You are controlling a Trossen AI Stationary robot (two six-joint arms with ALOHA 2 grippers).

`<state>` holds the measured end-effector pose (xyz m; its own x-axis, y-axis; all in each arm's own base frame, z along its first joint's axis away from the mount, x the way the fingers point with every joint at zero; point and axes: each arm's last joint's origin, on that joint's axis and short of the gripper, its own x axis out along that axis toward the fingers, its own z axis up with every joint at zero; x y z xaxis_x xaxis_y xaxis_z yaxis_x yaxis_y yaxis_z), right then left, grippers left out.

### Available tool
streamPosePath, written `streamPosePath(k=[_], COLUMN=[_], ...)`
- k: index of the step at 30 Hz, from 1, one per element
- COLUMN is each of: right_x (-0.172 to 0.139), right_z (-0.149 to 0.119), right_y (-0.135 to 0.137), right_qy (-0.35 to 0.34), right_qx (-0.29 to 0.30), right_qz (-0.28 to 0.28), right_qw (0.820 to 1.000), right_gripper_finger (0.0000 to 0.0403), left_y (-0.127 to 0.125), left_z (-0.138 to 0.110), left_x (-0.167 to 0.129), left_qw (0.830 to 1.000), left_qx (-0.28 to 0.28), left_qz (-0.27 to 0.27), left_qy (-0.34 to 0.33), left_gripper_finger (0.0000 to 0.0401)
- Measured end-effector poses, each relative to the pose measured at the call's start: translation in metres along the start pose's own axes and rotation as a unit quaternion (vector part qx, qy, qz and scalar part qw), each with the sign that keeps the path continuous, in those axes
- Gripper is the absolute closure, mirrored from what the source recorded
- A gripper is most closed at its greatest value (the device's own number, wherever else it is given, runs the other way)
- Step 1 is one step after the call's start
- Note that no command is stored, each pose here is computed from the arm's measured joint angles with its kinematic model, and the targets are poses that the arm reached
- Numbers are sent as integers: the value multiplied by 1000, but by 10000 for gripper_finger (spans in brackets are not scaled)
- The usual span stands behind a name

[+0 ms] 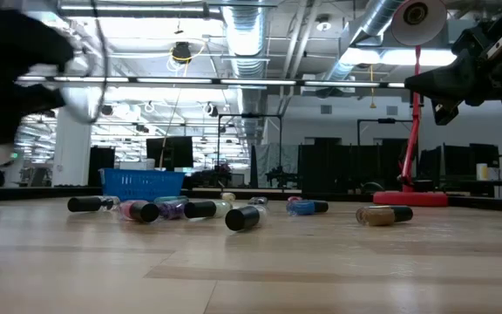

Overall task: Pick & Place Nail Polish
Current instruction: Put the white nail polish bottle into the blue bin

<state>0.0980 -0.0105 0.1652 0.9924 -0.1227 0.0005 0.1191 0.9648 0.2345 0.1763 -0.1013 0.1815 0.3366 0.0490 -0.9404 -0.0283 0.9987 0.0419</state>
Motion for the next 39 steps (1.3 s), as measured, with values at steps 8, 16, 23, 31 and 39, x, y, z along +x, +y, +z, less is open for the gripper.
streamPosePath(k=[8, 16, 23, 31, 39], right_x=[0, 0, 0, 0, 0], right_z=[0, 0, 0, 0, 0], right_y=[0, 0, 0, 0, 0], right_qy=[0, 0, 0, 0, 0], right_qx=[0, 0, 0, 0, 0], right_qz=[0, 0, 0, 0, 0], right_qw=[1000, 1000, 1000, 1000, 1000], right_gripper_finger=[403, 403, 403, 403, 403], left_y=[54, 141, 207, 246, 263], left_z=[60, 93, 81, 64, 56], left_x=[-17, -31, -37, -25, 17], left_qw=[980, 933, 917, 921, 938], left_qx=[-66, -182, -256, -278, -273], left_qz=[129, 225, 228, 226, 203], left_qy=[-134, -214, -202, -155, -62], left_gripper_finger=[293, 293, 293, 293, 293])
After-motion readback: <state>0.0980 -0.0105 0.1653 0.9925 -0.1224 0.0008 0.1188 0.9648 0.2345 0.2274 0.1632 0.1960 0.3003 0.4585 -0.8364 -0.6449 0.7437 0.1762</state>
